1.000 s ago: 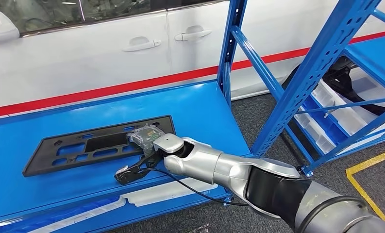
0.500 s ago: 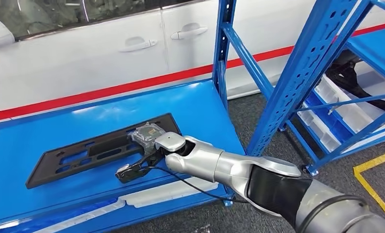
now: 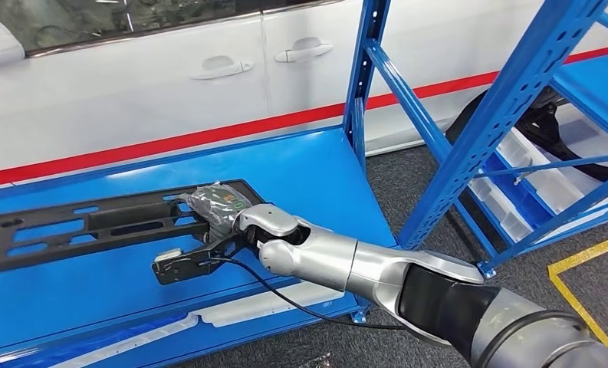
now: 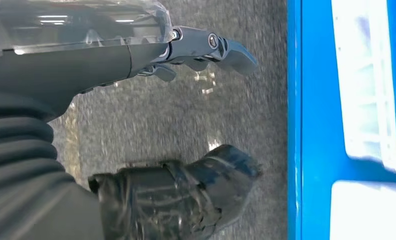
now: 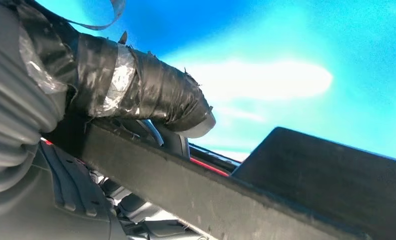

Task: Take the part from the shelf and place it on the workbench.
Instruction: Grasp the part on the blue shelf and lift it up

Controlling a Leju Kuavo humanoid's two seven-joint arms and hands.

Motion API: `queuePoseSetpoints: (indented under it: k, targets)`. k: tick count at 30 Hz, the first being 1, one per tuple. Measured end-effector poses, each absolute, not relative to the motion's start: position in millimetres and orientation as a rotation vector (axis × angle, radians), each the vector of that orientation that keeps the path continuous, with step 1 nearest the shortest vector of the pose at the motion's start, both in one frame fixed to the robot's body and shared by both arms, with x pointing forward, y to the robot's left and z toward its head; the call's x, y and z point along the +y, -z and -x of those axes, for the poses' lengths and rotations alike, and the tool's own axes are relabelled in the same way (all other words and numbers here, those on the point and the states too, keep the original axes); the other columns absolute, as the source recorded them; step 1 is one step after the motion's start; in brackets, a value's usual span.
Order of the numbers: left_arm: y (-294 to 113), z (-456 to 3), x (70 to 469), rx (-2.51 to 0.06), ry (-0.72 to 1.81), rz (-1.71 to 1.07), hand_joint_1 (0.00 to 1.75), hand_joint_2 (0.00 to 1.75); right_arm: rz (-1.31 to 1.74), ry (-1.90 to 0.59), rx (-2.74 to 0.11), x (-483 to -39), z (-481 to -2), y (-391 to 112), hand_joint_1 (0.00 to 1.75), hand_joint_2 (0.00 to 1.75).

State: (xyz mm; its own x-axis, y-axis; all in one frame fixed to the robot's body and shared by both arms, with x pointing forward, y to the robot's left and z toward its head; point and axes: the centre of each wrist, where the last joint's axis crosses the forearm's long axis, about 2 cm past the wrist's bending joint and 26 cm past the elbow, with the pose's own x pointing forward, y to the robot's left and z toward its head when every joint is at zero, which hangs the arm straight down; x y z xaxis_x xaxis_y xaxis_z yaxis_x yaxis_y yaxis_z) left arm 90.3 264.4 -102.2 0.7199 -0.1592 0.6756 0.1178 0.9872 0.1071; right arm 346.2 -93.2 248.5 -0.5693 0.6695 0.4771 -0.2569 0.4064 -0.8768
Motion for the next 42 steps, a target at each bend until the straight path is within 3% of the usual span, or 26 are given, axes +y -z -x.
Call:
queuePoseSetpoints:
  k: [12,22,42]
  targets:
    - [103,-83,263,-0.687,0.125,-0.129,0.00,1.75,-0.056,-0.740,-2.045,-111,-334,-284,1.75,1.75]
    - [104,-78,260,-0.621,0.101,-0.170,0.00,1.75,-0.506,-0.404,-1.973,-116,-325,-289,1.75,1.75]
    - [103,-82,257,-0.616,0.115,-0.190,0.00,1.75,-0.592,-0.376,-1.961,-121,-321,-294,1.75,1.75]
